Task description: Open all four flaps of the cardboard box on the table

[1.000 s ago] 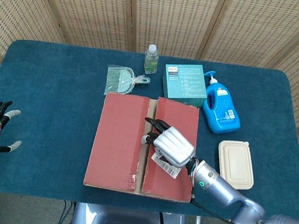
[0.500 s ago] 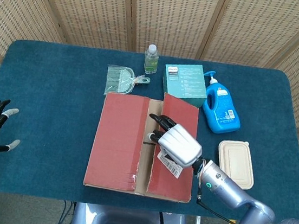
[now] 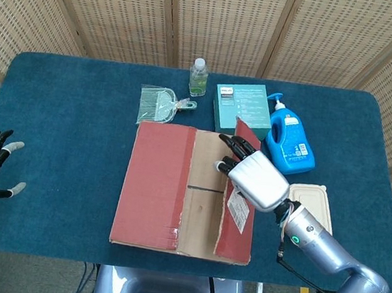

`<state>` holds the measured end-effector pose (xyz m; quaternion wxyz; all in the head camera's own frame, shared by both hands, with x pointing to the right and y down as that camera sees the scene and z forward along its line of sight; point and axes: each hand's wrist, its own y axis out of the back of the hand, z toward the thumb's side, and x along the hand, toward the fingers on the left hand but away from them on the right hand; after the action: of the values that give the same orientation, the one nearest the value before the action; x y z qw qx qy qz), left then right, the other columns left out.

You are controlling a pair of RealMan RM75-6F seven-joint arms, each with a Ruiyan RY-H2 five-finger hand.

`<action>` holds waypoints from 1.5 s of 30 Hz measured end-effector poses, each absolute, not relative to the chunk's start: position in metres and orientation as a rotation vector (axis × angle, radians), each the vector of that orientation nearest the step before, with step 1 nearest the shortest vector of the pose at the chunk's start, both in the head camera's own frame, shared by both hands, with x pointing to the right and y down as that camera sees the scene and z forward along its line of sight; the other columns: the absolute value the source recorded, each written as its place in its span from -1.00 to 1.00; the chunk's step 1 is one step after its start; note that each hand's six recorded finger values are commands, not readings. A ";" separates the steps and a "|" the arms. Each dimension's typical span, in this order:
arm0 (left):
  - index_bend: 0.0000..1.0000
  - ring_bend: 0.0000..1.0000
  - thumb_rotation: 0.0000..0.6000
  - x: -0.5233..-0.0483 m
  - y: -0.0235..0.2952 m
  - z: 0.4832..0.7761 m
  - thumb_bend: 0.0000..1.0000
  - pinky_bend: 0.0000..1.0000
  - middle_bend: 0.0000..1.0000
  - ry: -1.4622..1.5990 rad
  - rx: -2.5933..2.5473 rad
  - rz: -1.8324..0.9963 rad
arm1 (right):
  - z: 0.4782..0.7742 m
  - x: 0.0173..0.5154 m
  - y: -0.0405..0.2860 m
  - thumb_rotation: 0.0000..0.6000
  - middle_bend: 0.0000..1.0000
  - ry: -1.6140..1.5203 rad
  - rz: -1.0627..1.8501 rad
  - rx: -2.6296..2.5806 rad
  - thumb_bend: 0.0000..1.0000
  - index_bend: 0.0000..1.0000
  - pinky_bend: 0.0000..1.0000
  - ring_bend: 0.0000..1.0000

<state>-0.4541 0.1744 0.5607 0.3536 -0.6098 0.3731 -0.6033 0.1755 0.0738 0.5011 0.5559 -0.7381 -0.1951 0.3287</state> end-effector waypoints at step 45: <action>-0.63 -1.00 0.75 -0.415 0.146 0.541 -0.55 -1.00 -0.88 0.859 -1.639 -1.358 | 0.496 0.310 0.065 1.00 -0.62 -0.648 1.166 -1.606 0.93 -0.71 -0.74 -1.00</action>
<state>-0.4153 0.1460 0.5407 0.4106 -0.6509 0.3414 -0.5396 0.3105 0.0654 0.4958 0.5027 -0.6649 -0.2682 0.4829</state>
